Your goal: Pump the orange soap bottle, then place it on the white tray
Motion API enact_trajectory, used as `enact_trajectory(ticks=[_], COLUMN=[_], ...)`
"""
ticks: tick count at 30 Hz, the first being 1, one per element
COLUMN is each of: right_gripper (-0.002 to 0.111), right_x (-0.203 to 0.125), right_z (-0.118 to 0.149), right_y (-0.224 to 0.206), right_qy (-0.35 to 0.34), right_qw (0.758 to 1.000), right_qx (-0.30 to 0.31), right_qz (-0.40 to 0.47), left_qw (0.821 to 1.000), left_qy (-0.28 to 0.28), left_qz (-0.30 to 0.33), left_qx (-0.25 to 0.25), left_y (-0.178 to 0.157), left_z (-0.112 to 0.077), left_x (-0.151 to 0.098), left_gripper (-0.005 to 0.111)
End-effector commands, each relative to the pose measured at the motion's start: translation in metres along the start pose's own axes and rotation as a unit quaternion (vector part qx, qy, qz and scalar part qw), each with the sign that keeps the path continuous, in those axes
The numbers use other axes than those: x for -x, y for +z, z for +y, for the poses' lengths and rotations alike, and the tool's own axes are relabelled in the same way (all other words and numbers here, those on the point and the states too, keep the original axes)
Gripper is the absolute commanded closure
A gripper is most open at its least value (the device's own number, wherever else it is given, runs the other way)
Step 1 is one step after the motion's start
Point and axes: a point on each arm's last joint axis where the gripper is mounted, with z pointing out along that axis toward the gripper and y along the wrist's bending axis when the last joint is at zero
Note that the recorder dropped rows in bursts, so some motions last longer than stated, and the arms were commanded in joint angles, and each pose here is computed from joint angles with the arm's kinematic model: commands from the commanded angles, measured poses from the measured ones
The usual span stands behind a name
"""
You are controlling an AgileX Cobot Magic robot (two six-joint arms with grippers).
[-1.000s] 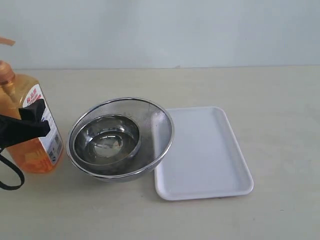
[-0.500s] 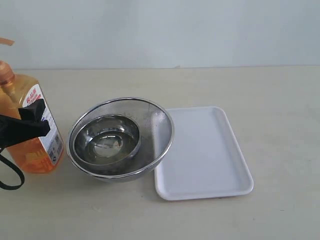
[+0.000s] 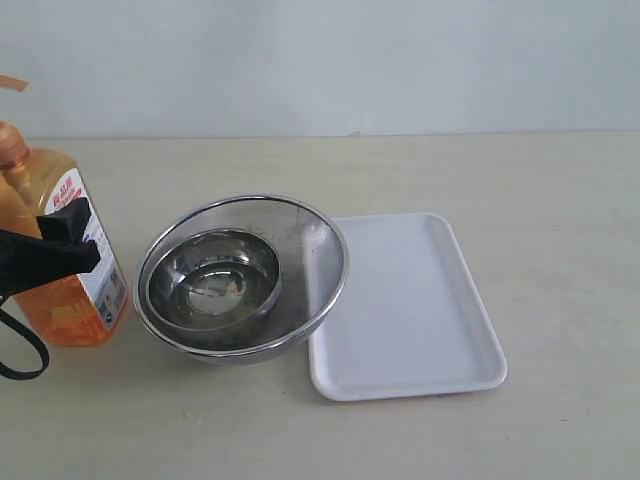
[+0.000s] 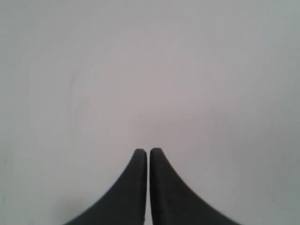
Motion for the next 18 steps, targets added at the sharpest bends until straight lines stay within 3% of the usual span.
enact_trajectory(ticks=[1, 7, 18], right_gripper=[0.108, 0.108, 0.108], right_x=[-0.039, -0.06, -0.096], right_z=[0.006, 0.005, 0.002], right_y=[-0.008, -0.013, -0.022], right_qy=[-0.099, -0.098, -0.09], right_qw=[0.976, 0.962, 0.946], right_qx=[0.051, 0.062, 0.063], right_qz=[0.186, 0.247, 0.305], left_qw=[1.0, 0.999, 0.999], left_qy=[0.0, -0.045, -0.032], left_qz=[0.011, 0.015, 0.012], left_qx=[-0.005, 0.0, -0.034], left_y=[0.0, 0.0, 0.0], left_z=[-0.002, -0.001, -0.008], left_x=[-0.002, -0.003, -0.002], left_gripper=[0.102, 0.102, 0.102])
